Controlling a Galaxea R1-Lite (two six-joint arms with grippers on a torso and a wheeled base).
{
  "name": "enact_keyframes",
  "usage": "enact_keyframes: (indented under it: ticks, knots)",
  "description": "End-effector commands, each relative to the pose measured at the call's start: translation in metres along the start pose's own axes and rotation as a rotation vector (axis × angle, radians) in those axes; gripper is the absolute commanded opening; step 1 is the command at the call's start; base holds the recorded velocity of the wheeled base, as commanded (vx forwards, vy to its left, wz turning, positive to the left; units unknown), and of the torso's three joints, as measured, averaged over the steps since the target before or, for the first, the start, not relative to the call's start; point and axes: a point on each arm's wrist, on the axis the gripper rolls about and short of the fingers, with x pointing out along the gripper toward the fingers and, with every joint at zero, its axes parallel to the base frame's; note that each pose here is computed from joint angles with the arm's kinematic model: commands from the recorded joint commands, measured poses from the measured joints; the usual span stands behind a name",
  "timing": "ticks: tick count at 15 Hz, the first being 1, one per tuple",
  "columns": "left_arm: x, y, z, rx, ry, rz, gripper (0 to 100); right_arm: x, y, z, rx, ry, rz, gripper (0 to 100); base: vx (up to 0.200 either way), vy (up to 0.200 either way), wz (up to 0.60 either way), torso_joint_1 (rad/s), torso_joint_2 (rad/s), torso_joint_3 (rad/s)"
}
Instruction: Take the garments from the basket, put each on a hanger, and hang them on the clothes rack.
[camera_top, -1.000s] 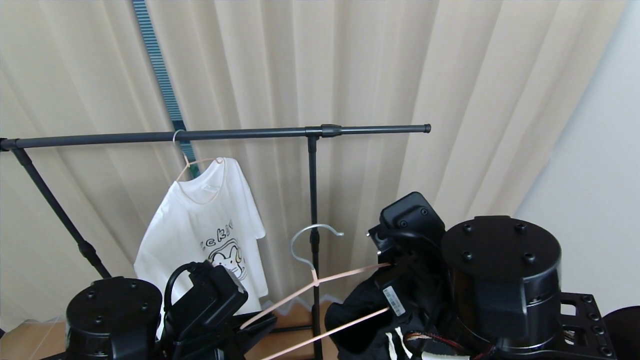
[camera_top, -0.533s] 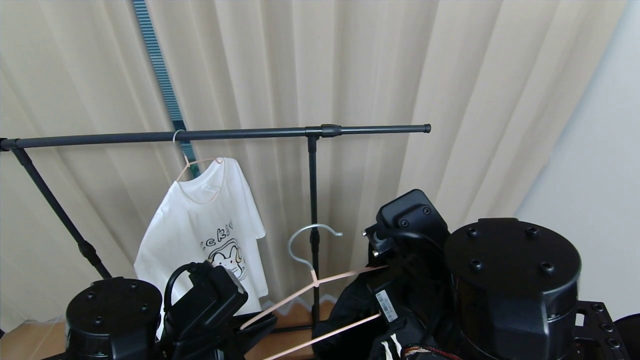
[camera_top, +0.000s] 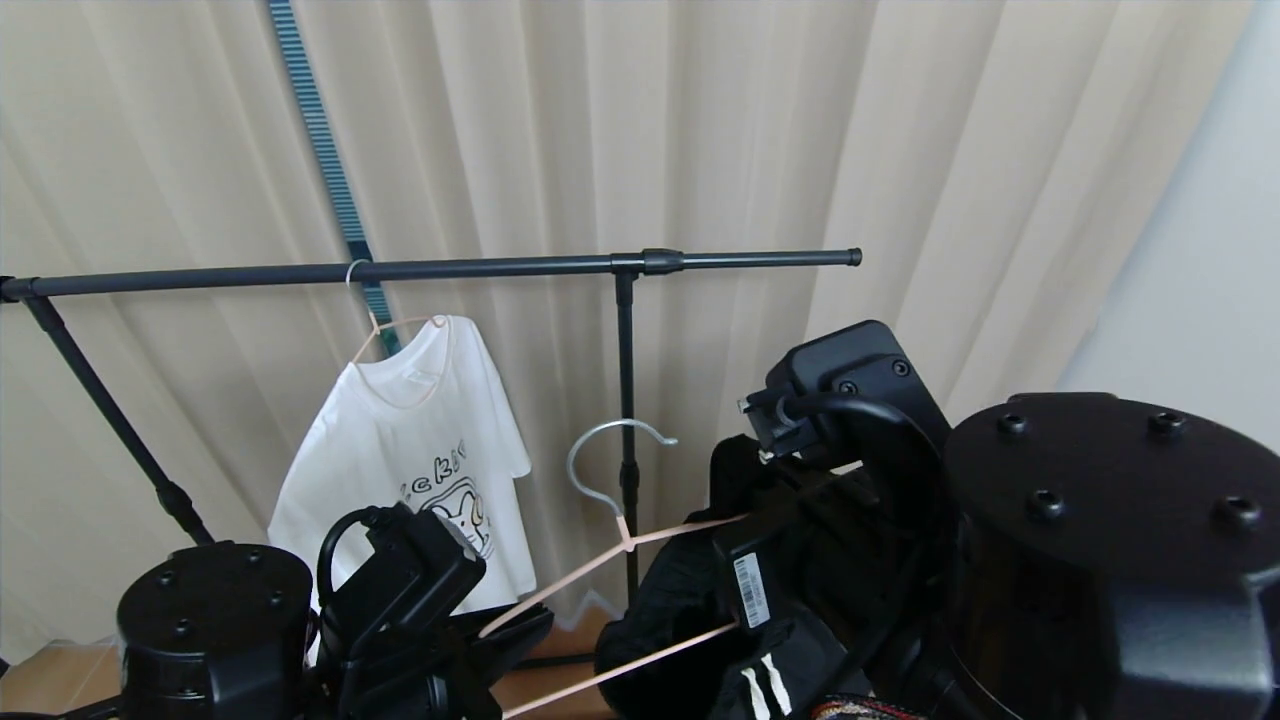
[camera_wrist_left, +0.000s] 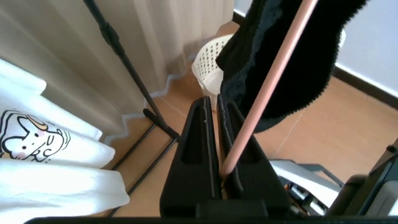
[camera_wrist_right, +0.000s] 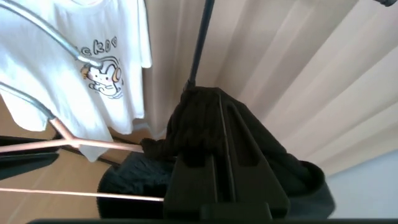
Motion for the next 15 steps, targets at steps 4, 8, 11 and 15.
enact_keyframes:
  ticks: [4,8,11,15]
  knots:
    - [0.006,0.003,0.002,-0.021,-0.034,0.031,0,-0.004,0.004,0.012,0.075,-0.03,0.019,0,0.0,0.0,0.0,0.0,0.0,0.0]
    - [0.009,0.005,0.008,-0.068,-0.101,0.063,0,0.0,0.005,0.015,0.108,-0.036,0.013,0,0.0,0.0,0.0,0.0,0.0,0.0]
    - [0.009,0.005,0.009,-0.073,-0.108,0.064,0,0.002,0.008,0.015,0.125,-0.035,0.014,0,0.0,0.0,0.0,0.0,0.0,0.0]
    - [0.011,0.003,0.006,-0.071,-0.091,0.058,0,0.002,0.021,0.019,0.198,-0.042,0.042,0,0.0,0.0,0.0,0.0,0.0,0.0]
